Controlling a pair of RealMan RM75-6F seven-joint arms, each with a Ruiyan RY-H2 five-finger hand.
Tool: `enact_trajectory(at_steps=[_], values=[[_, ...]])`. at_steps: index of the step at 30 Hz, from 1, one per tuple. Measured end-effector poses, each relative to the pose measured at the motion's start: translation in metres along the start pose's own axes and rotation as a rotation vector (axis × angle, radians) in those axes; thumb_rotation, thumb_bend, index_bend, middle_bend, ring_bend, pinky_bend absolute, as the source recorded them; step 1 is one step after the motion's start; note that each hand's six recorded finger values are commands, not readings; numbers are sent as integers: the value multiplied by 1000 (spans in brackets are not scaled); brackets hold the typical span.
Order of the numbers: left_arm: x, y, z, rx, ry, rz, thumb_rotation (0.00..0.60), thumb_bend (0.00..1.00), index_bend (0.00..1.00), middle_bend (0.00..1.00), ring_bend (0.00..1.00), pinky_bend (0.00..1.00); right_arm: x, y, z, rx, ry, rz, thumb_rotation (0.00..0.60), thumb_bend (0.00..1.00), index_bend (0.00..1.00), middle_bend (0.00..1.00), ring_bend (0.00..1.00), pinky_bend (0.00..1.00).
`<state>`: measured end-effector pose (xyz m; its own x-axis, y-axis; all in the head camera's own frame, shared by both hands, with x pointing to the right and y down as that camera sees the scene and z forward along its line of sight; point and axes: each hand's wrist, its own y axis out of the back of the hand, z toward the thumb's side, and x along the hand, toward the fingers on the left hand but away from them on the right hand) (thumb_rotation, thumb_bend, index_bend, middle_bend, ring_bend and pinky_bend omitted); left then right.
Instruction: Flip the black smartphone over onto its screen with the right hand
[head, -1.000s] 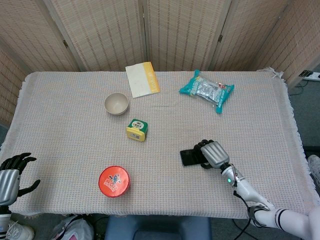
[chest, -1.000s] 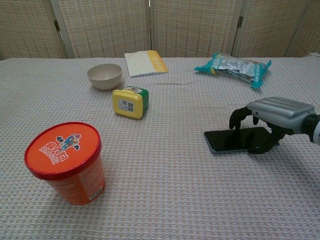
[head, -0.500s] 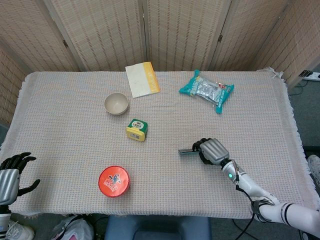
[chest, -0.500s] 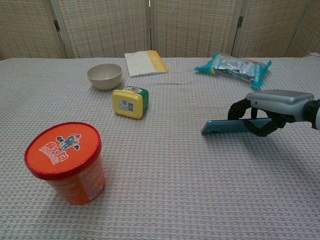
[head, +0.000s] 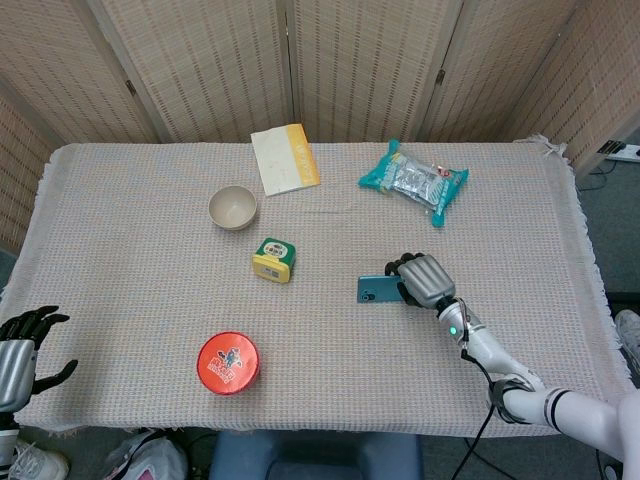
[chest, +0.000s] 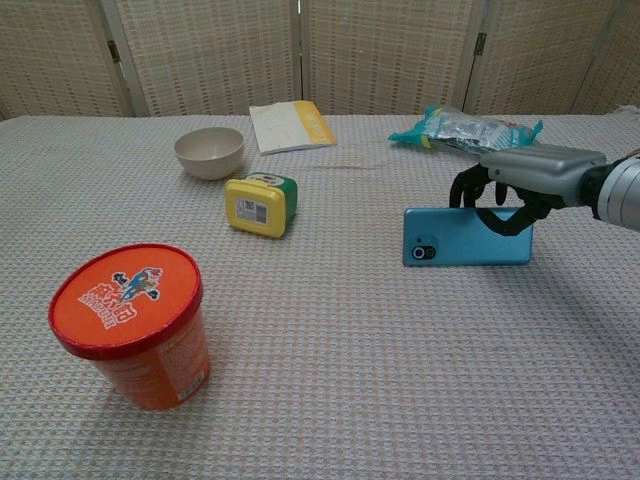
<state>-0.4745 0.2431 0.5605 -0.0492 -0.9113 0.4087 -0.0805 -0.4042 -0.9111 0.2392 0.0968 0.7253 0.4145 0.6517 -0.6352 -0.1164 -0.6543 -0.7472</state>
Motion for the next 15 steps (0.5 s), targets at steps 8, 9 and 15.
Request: enact_trajectory(at_steps=[8,9,15], values=[[0,2,1,-5,-7,8,600,199,308,233,210,235,25,36,-10,25,-33,-150,600,548,365,359,276,351],[0,1,2,-7,-9,8,600,199,308,233,210,235,32,39,-12,24,-36,-155,600,510,365,359,276,351],[3,0,10,-15,-30,14,600,199,308,233,211,235,90,57,-36,49,-102,-212,600,165,365,350,276,351]])
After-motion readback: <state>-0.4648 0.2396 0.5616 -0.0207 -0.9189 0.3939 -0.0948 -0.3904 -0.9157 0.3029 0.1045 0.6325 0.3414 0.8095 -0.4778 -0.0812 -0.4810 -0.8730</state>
